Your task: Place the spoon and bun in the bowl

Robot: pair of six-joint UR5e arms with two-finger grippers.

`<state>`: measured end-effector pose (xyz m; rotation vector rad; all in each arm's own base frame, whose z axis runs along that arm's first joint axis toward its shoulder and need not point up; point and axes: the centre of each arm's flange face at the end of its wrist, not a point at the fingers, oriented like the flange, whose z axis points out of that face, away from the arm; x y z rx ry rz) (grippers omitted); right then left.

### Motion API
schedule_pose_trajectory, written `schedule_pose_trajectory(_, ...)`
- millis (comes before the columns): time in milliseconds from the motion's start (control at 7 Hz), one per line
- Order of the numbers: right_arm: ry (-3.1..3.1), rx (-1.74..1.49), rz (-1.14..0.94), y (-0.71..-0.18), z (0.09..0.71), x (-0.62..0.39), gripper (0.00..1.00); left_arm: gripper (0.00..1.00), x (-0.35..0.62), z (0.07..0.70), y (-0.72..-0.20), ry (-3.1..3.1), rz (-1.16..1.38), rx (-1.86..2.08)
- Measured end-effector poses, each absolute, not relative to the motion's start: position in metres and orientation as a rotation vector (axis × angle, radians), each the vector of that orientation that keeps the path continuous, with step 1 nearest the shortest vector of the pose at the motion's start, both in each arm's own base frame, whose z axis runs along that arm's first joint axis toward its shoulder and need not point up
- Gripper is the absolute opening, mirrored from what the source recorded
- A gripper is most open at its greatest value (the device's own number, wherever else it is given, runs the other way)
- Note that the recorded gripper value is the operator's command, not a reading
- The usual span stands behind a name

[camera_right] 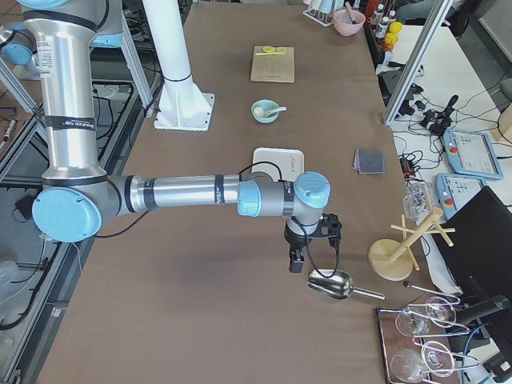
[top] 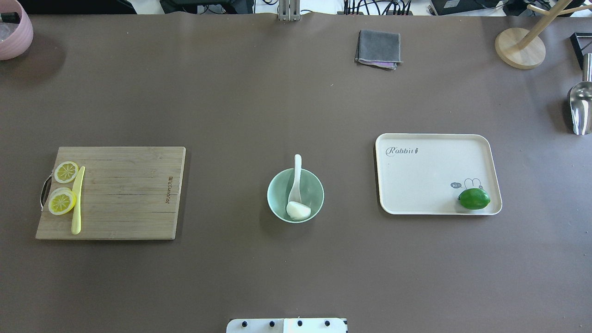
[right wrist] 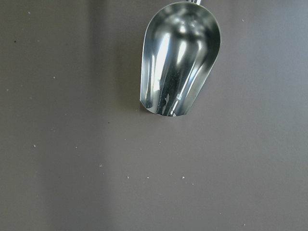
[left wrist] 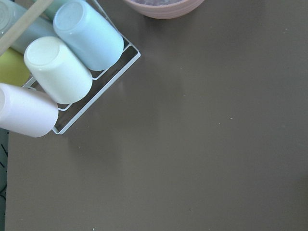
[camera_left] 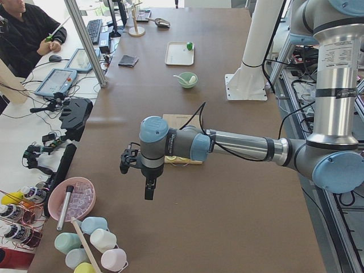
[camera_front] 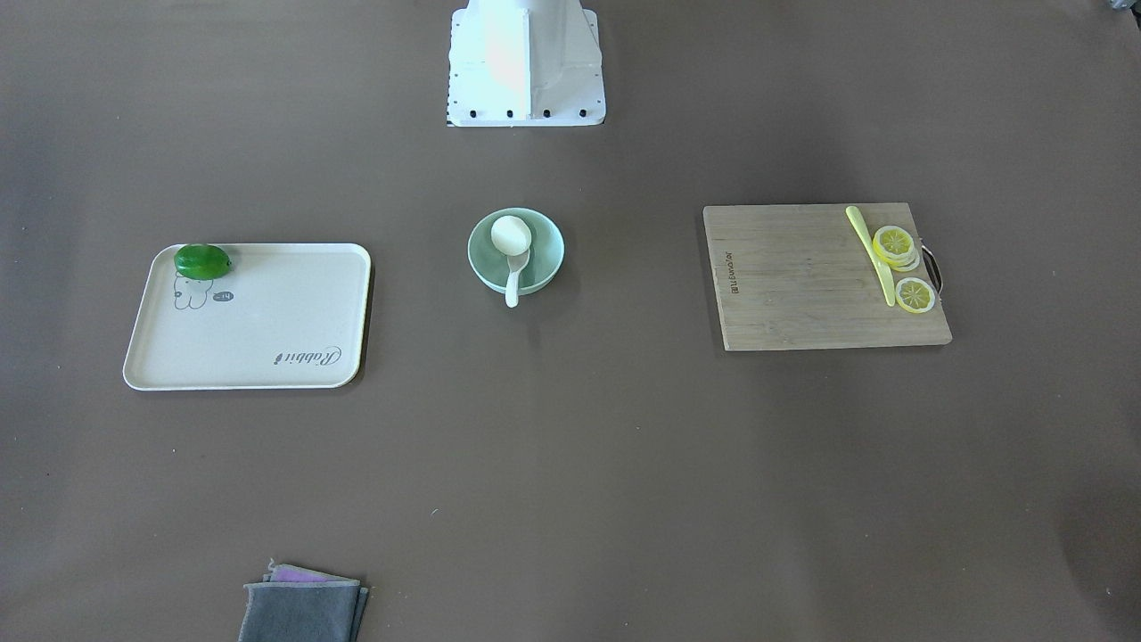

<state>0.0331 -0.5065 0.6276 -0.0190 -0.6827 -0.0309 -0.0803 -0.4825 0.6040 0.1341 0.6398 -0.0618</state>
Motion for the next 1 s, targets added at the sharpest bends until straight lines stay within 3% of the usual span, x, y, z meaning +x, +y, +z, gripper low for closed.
schedule_pose_trajectory(1000, -0.684, -0.02, -0.026, -0.5072, 0.627, 0.0346, 1.0, 0.98, -0.0749, 0.6061, -0.4769, 0.751, -0.066, 0.114)
